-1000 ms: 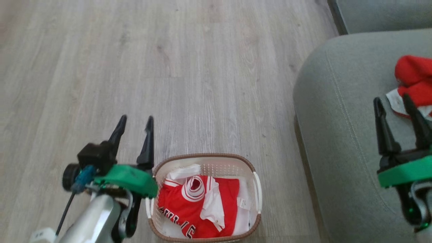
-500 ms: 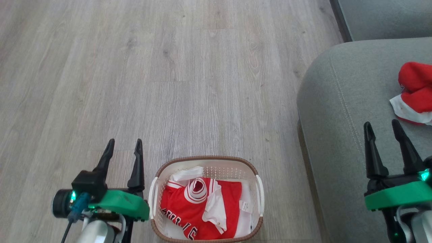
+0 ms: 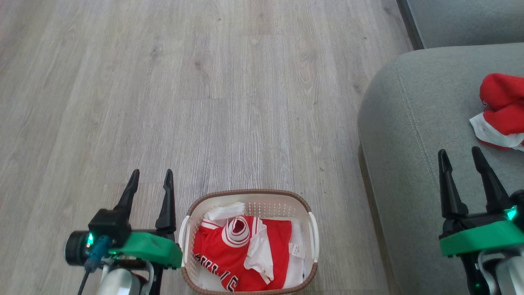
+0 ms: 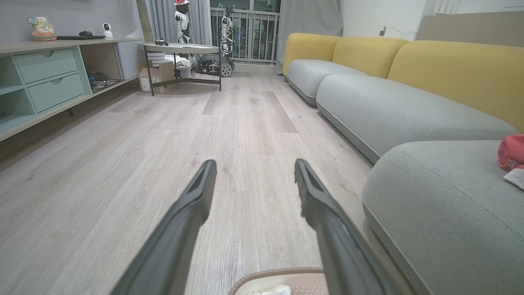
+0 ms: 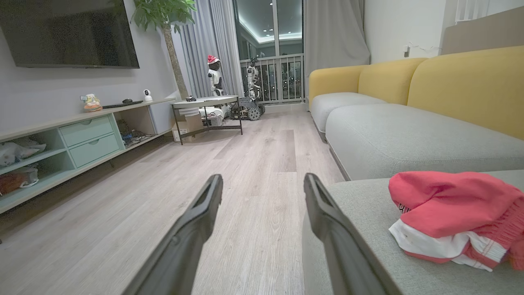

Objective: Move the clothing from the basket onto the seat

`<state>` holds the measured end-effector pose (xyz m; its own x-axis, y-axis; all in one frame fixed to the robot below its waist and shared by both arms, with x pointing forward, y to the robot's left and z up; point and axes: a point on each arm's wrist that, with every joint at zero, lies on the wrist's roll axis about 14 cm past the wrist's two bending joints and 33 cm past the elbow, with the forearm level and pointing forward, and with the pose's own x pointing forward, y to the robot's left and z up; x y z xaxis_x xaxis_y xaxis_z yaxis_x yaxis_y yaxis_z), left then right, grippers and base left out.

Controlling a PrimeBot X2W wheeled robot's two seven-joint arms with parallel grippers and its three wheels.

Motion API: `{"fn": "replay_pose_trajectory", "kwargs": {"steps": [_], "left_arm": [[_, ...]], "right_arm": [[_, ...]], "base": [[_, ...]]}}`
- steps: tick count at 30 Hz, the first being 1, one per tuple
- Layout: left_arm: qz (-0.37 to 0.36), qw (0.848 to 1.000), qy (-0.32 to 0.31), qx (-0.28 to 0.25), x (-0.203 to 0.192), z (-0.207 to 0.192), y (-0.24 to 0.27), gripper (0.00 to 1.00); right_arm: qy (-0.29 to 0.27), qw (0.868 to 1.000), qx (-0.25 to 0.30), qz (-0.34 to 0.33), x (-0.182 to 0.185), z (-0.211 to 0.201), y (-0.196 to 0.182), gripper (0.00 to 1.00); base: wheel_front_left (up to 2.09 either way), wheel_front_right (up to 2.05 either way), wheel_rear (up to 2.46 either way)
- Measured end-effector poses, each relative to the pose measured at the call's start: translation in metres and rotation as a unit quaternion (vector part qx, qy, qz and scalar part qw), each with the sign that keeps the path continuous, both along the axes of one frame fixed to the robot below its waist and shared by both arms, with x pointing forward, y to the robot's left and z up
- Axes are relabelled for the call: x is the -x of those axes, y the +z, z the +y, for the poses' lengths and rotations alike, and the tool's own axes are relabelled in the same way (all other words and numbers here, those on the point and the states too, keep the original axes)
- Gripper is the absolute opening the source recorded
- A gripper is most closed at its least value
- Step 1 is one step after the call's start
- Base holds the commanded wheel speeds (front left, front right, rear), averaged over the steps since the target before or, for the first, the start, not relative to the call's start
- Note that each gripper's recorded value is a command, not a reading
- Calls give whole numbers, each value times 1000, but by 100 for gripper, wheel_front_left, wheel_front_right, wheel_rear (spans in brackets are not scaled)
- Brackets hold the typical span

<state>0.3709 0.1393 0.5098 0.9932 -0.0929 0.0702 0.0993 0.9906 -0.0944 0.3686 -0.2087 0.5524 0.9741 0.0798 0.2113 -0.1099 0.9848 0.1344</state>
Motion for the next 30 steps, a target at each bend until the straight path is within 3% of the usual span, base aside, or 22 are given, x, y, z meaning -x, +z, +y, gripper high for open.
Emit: {"fn": "replay_pose_trajectory", "kwargs": {"steps": [17, 30], "left_arm": [[22, 1000, -18, 7, -10, -14, -16, 100], [85, 994, -71, 7, -55, -56, -62, 100]], "right_arm": [[3, 1000, 0, 20, -1, 0, -13, 100], [-3, 1000, 5, 25, -40, -15, -16, 100]], "base": [[0, 0, 0], [0, 0, 0]]}}
